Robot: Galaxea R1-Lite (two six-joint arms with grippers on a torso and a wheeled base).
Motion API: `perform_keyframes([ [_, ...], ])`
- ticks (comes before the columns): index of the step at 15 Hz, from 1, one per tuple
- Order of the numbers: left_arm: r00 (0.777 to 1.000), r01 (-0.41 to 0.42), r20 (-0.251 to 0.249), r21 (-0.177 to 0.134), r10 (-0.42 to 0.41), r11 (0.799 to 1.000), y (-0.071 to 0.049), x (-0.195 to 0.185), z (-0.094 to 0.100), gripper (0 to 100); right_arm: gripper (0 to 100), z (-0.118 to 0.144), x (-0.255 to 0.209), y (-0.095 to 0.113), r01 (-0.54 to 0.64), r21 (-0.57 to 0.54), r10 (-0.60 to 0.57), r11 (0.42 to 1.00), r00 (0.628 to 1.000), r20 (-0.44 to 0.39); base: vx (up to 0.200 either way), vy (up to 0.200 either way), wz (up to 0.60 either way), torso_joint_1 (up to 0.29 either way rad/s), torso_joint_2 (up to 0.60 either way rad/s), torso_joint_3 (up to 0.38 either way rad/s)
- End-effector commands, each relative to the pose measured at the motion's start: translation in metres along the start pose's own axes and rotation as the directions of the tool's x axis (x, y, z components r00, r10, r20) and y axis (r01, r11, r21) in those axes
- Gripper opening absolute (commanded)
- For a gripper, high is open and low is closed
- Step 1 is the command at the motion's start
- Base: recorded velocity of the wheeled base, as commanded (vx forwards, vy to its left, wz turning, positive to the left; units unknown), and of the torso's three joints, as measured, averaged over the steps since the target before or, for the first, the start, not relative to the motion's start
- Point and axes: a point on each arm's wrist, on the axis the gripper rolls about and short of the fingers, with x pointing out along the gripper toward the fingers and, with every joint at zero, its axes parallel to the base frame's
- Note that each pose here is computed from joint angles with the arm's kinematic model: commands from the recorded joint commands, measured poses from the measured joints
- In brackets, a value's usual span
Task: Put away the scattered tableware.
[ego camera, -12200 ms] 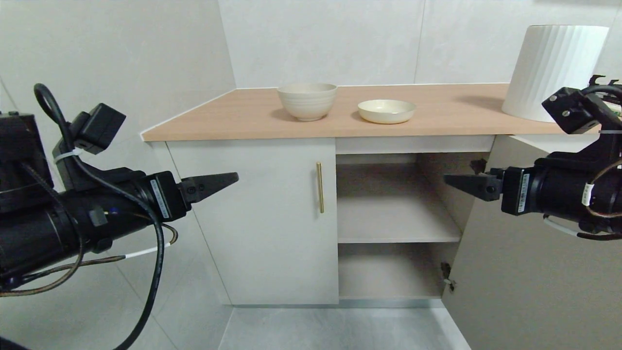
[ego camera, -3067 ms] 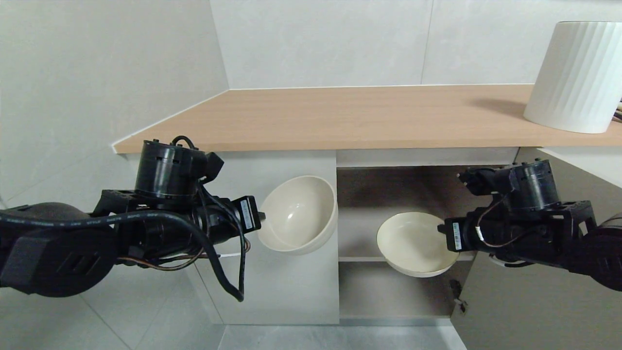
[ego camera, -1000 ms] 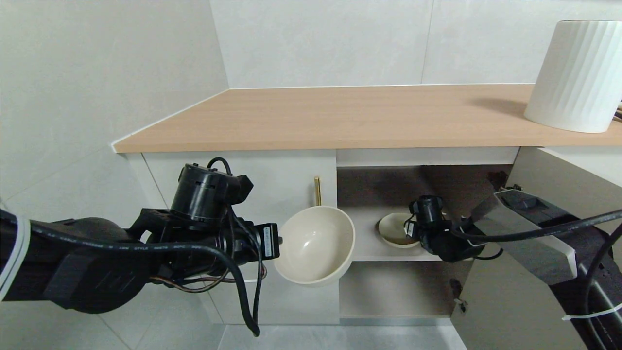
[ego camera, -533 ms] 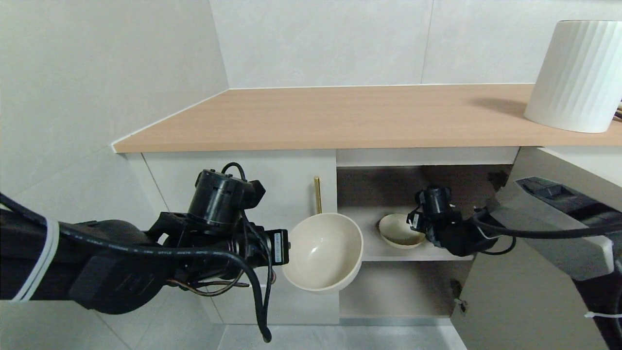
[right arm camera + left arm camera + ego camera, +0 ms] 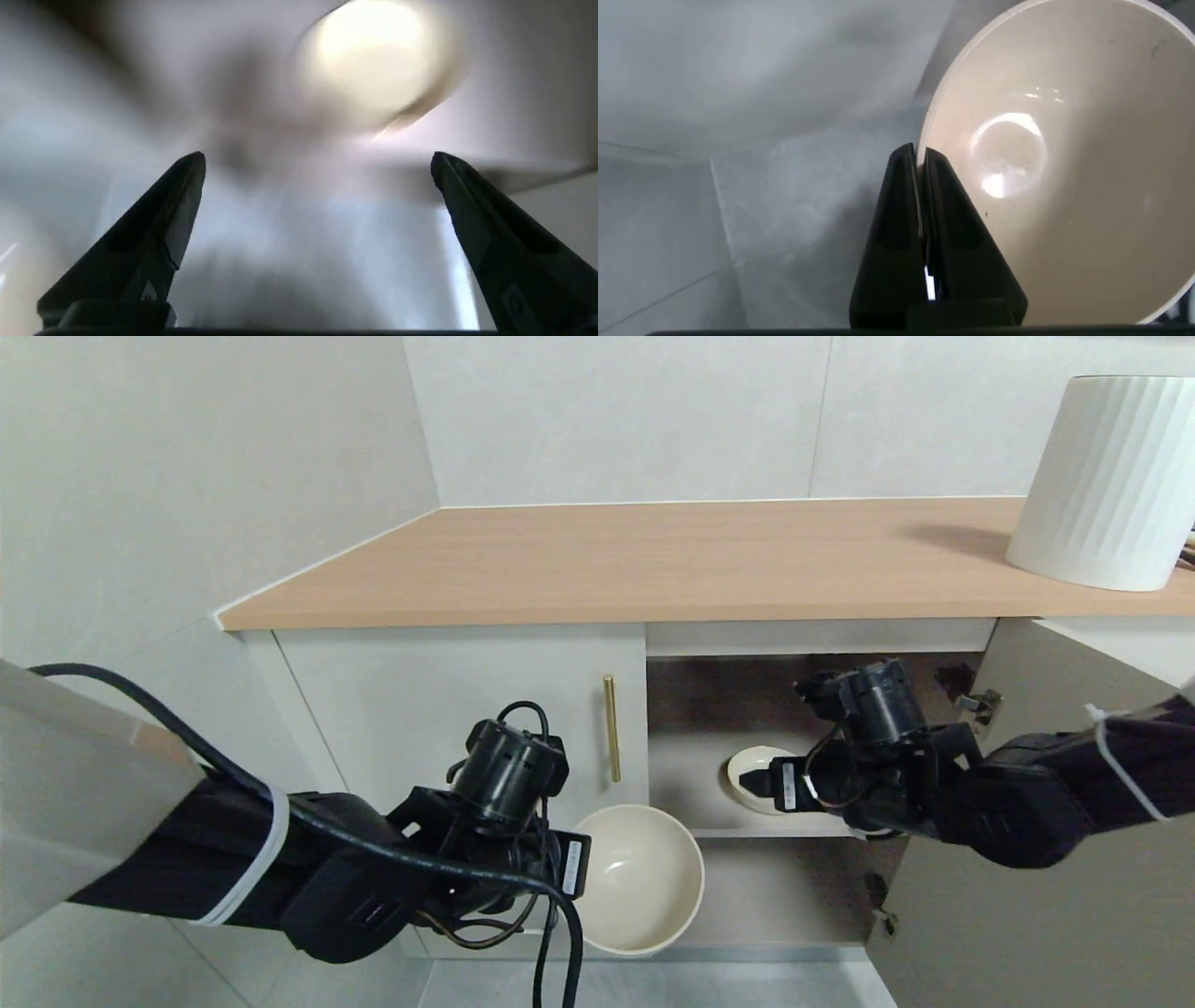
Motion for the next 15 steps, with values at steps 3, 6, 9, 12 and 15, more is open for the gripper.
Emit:
perform_keyframes([
  [3,0.999,-0.009,-0.037,0.027,0.010,1.000,-0.006,0.009,-0.010,0,100,-0.023,-0.054,0.042,-0.187,-0.135,0.176,0.973,0.981,-0.085,0.000,0.000,0.00,0.000,0.00,0.000],
  [6,1.000,0.004,-0.021,0.029,-0.003,1.000,-0.010,0.003,-0.008,0,100,-0.046,-0.028,0.055,-0.189,-0.170,0.160,0.967,0.972,-0.171,0.000,0.000,0.00,0.000,0.00,0.000],
  [9,1.000,0.018,-0.005,0.036,-0.018,0.999,-0.013,-0.004,-0.009,0,100,-0.051,-0.020,0.057,-0.184,-0.171,0.152,0.968,0.971,-0.187,0.000,0.000,0.00,0.000,0.00,0.000],
  [12,1.000,0.026,0.000,0.041,-0.026,0.999,-0.015,-0.009,-0.009,0,100,-0.052,-0.012,0.059,-0.175,-0.150,0.146,0.973,0.971,-0.189,0.000,0.000,0.00,0.000,0.00,0.000],
  [15,0.999,0.033,-0.001,0.050,-0.033,0.998,-0.018,-0.010,-0.011,0,0,-0.053,-0.008,0.060,-0.177,-0.141,0.150,0.974,0.972,-0.181,0.000,0.000,0.00,0.000,0.00,0.000],
])
